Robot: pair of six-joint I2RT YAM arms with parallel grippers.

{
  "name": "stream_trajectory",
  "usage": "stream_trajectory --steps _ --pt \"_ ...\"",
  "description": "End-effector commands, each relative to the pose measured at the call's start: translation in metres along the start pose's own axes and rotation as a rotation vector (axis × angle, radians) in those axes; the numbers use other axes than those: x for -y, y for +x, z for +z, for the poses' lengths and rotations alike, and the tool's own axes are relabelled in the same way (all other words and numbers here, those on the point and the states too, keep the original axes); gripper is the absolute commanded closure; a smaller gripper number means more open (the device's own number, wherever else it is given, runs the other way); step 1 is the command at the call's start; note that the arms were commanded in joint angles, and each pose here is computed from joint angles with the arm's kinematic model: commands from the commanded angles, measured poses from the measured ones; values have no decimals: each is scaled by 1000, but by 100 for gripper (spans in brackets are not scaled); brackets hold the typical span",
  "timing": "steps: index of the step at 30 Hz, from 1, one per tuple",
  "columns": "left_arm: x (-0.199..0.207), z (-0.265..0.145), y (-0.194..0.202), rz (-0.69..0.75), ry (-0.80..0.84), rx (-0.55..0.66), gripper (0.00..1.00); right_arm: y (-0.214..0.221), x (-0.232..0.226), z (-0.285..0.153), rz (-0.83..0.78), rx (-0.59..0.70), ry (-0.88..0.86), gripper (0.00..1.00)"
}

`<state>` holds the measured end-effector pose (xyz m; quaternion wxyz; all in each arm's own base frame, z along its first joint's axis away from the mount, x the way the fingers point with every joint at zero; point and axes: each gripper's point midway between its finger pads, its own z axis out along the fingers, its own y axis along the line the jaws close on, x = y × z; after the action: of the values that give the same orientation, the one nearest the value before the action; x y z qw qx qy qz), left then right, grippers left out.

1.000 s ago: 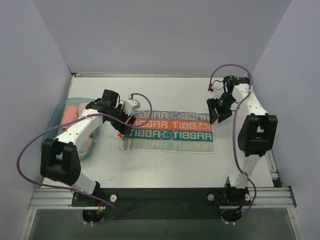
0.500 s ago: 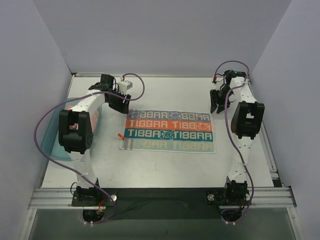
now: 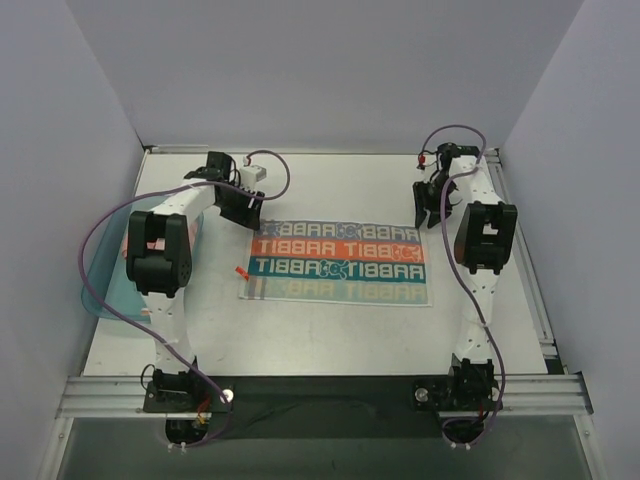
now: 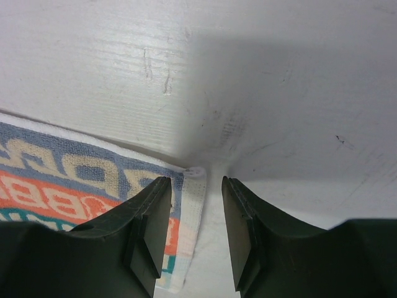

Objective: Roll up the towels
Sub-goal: Fold the towel

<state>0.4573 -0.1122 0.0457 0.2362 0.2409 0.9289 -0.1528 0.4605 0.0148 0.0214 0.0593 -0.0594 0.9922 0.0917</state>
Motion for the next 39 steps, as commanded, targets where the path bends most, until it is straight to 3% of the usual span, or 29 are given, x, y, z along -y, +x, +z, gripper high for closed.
stream_trajectory --steps 1,6,18,26,39 --pt "-12 -1 -22 -2 -29 58 31 1 -2 1 9 -22 18 61" --pt "-17 6 -21 -15 -35 50 31 4 -7 10 10 -44 0 64" --pt "-17 17 -27 -58 4 60 31 3 -11 11 9 -41 -16 100" --pt "-17 29 -32 -87 32 65 42 1 -9 9 -1 -34 -6 100" --pt "-15 35 -27 -94 44 53 70 -1 -9 9 -4 -27 -6 100"
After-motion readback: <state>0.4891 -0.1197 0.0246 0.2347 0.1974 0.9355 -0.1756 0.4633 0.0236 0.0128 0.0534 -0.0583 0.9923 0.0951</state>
